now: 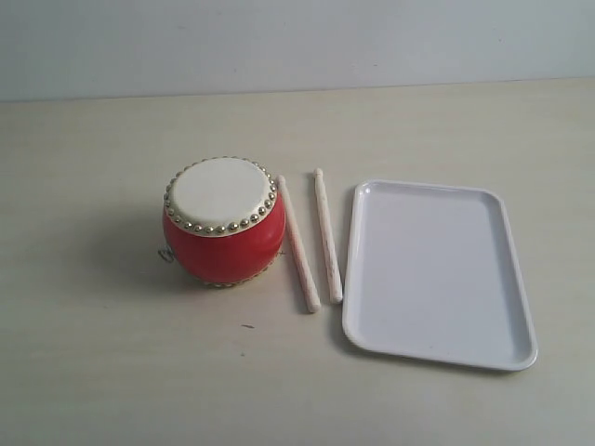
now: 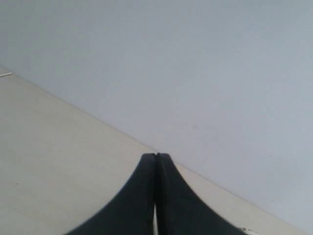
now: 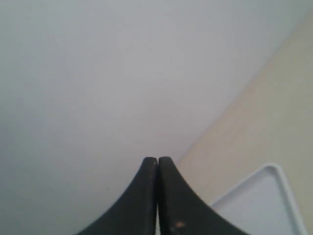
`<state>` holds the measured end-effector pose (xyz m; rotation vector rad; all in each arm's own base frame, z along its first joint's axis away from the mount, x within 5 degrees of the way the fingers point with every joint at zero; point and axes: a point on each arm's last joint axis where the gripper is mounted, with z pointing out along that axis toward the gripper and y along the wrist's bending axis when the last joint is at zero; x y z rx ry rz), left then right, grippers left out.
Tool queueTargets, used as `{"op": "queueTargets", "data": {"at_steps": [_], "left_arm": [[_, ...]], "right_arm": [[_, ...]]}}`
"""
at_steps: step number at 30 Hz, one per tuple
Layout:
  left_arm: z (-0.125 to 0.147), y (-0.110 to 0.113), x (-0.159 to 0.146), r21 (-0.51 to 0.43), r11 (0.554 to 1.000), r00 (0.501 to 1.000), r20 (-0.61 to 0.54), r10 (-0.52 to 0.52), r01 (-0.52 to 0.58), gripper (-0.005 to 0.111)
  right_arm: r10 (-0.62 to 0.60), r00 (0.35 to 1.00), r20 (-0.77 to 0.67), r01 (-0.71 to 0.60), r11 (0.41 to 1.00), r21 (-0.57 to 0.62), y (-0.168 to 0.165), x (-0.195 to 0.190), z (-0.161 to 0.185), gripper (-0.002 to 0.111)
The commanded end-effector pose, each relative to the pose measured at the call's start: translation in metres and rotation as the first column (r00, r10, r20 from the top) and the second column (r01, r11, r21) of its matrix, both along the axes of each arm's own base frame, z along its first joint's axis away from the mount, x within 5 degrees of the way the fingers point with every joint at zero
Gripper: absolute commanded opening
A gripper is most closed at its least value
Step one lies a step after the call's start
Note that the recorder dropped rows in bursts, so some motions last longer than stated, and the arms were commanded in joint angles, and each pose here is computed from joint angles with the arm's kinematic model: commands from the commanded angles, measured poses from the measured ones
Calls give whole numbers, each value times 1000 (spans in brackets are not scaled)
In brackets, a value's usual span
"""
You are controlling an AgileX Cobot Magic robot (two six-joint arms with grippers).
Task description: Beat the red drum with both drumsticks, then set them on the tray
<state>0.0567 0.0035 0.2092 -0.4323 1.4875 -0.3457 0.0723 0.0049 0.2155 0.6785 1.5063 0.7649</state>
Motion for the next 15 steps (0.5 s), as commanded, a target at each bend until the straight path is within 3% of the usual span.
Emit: {"op": "queueTargets", "data": {"at_steps": [1,5,8,11,14,15], "left_arm": [[0,0,0,-3,1000,1000,16,1,-1,0],[1,0,0,-2,1000,1000,23,2,-2,0],[1,0,0,-2,1000,1000,23,2,-2,0],[1,0,0,-2,1000,1000,23,2,-2,0],[1,0,0,2,1000,1000,22,2,-2,0],[1,0,0,2,1000,1000,22,2,-2,0]], "right_arm": [[25,999,-45,-39,937,-348,4,27,39,0],[83,979,-186,-172,823,-541,13,78,76,0],[200,885,-419,-429,700,-571,29,133,92,0],[341,674,-655,-710,544,-447,51,179,94,0],[370,473,-800,-864,371,-339,86,232,85,0],[353,449,-821,-876,354,-327,93,241,81,0]]}}
